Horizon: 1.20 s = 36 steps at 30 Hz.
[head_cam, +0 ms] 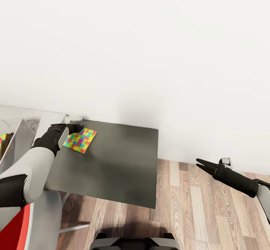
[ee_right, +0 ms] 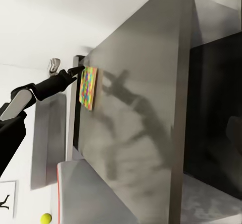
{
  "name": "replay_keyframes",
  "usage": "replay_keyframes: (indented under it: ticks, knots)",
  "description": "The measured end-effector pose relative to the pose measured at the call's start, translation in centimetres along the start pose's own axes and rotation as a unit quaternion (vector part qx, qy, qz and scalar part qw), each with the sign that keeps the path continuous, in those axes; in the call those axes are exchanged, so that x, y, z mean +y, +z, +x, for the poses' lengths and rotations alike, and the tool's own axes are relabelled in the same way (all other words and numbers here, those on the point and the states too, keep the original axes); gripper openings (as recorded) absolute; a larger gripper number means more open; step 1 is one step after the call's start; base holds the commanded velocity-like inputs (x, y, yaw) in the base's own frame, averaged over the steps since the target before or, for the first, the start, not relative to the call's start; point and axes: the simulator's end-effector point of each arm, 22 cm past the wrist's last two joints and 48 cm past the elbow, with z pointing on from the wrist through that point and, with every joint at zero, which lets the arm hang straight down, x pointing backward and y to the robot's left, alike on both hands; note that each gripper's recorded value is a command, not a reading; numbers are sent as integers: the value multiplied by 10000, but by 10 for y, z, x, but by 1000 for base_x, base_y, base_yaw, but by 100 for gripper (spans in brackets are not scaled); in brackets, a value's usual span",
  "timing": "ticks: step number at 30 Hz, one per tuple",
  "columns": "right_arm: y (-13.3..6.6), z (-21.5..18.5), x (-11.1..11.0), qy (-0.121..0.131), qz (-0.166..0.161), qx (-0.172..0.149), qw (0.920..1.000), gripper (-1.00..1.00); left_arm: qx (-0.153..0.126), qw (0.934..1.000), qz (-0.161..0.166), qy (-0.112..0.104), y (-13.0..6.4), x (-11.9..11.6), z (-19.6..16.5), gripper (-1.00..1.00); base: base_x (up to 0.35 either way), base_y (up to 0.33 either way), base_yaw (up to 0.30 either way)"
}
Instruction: Put all the toys in the child's room - the three board games (two on the bed and one on the table), the two jigsaw puzzles on the table, and the tennis ball on the table - inside the toy box on the table in the child's room.
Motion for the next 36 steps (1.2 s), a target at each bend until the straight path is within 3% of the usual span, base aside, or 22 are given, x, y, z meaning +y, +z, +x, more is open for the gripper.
replay_keyframes:
  ticks: [8, 19, 36]
  knots:
    - [-1, -2, 5, -40, -25, -21, 10000, 100, 59, 10000, 54, -48, -2, -3, 4, 100, 0, 0, -102]
    - [-3, -6, 12, -103, -61, -54, 9999, 100, -202, 9998, 58, -23, -10, -3, -14, 100, 0, 0, -34]
    - [-3, -6, 13, -112, -69, -59, 9999, 100, -227, 9997, 56, -23, -11, -2, -16, 100, 0, 0, 0]
